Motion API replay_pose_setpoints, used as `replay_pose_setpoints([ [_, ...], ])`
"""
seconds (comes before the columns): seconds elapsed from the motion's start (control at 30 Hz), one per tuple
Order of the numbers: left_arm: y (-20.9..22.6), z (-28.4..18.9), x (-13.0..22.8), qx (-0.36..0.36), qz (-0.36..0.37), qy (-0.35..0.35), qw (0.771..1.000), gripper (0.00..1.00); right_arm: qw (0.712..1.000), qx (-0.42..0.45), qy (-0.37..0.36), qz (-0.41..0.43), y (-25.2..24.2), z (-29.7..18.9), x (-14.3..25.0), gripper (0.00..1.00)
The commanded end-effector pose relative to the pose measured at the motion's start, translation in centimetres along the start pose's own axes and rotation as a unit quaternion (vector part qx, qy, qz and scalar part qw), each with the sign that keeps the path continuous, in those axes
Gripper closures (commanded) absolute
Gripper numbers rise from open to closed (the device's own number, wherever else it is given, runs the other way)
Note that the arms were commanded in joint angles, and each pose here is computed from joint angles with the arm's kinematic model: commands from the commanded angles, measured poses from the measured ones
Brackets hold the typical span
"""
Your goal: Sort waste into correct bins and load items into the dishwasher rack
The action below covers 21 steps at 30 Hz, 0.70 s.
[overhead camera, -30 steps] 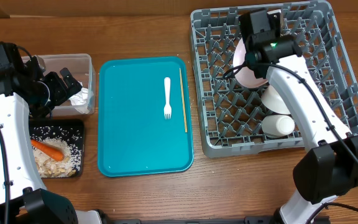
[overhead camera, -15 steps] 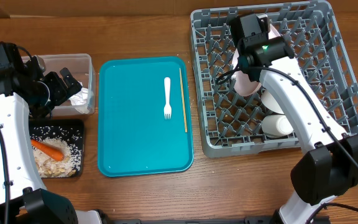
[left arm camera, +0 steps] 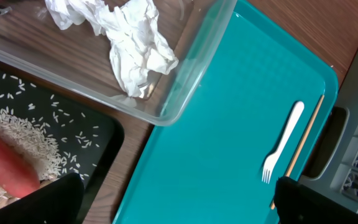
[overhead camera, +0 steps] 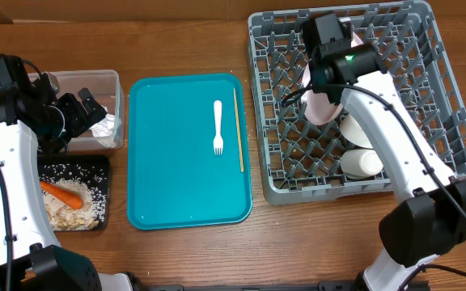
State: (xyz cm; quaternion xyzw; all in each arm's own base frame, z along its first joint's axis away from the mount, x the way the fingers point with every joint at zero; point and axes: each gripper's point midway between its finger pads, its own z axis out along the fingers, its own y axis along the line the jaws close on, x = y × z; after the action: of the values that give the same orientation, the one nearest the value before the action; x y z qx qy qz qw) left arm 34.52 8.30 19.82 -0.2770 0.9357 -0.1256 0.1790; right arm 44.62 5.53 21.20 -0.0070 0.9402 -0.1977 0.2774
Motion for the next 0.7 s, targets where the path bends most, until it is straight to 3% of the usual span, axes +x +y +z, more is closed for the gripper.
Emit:
replay_pose_setpoints([
  [0.0, -0.6, -1.1, -0.3, 0.007, 0.003, -0.016, 1.0, 0.0, 0.989, -0.119, -0.056, 0.069, 0.9, -6.0, -2.9, 0.34],
  [0.23, -0.6, -1.1, -0.3, 0.007, 0.003, -0.016, 1.0, 0.0, 0.949, -0.306, -0.058, 0.047, 6.3, -12.5, -2.0, 0.37],
  [0.3, -0.6, -1.1, -0.3, 0.007, 0.003, -0.016, 1.0, 0.0, 0.93, -0.365, -0.04, 0.028, 8.7, -14.0, -1.1, 0.33],
  [0.33, -0.6, -1.1, -0.3, 0.007, 0.003, -0.016, 1.0, 0.0, 0.919, -0.392, -0.032, 0.02, 9.9, -14.7, -0.7, 0.21],
  [0.37, -0.6, -1.1, -0.3, 0.007, 0.003, -0.016, 1.0, 0.0, 0.905, -0.425, -0.021, 0.009, 11.3, -15.5, -0.3, 0.0],
  [0.47, -0.6, -1.1, -0.3, 0.007, 0.003, -0.016, 1.0, 0.0, 0.865, -0.502, 0.009, -0.014, 14.4, -17.5, 1.0, 0.0],
  [0.67, -0.6, -1.1, -0.3, 0.007, 0.003, -0.016, 1.0, 0.0, 0.858, -0.512, 0.039, -0.035, 18.4, -16.1, 2.0, 0.03],
])
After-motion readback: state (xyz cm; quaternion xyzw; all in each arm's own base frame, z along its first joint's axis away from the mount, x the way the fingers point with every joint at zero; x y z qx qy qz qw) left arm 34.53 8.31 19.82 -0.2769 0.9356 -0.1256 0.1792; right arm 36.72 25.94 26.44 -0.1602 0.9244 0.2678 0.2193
